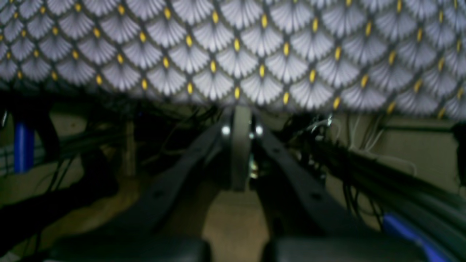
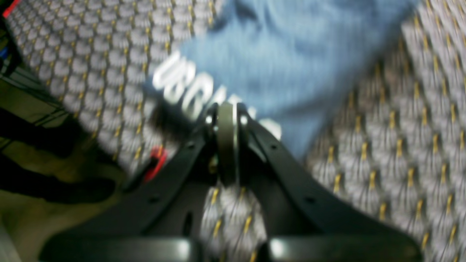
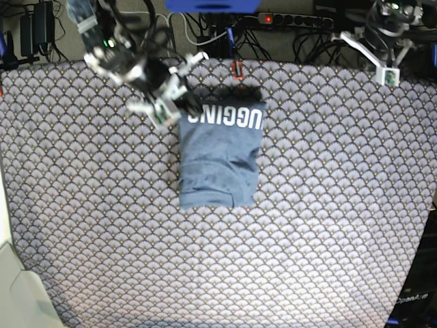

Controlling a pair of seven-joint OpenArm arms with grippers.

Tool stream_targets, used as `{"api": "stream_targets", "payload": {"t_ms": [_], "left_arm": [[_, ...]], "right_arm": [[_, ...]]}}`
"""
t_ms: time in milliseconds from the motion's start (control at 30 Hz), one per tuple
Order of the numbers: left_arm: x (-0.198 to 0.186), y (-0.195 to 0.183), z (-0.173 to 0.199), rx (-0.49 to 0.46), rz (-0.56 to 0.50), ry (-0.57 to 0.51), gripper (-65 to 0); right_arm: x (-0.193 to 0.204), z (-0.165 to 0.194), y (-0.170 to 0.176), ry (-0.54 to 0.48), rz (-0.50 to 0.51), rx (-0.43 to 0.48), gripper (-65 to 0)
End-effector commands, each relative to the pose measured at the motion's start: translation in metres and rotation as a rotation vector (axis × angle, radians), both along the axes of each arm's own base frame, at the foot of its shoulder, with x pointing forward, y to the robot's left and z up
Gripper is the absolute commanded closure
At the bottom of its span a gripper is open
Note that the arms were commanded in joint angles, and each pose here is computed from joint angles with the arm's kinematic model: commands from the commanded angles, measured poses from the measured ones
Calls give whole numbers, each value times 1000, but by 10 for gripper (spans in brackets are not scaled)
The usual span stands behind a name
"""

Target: Fold the T-shirt properly

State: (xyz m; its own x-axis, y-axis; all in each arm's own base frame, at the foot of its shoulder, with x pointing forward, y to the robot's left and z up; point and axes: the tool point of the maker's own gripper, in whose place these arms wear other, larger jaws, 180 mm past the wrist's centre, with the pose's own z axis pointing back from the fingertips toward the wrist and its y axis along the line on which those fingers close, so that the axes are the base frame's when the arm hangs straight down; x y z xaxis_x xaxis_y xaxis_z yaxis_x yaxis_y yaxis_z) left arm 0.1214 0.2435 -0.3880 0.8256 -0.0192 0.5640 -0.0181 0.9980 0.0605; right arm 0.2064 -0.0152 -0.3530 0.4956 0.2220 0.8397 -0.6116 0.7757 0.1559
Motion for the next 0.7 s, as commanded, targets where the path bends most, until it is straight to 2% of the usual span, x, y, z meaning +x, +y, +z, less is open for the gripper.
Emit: {"api": "stream_targets", "payload": {"t_ms": [0,300,467,567,667], "left_arm": [[0,-4,2,-1,-22,-5,0],[-51,-36,-18,-64,-89,137,0],[-73,-48,-31,-100,-96,191,0],[-94,-62,-47,-141,-106,204,0],[-118,-71,-73,-151,-128,237,0]], "right_arm": [[0,9,-5,-22,-23,18,0],[-80,-9,-52,69,-200,60,0],[-131,-17,-60,111,-260,98,0],[-163,-28,-66,124,-262,71,0],[-196,-54,-79,181,-285,43,0]]}}
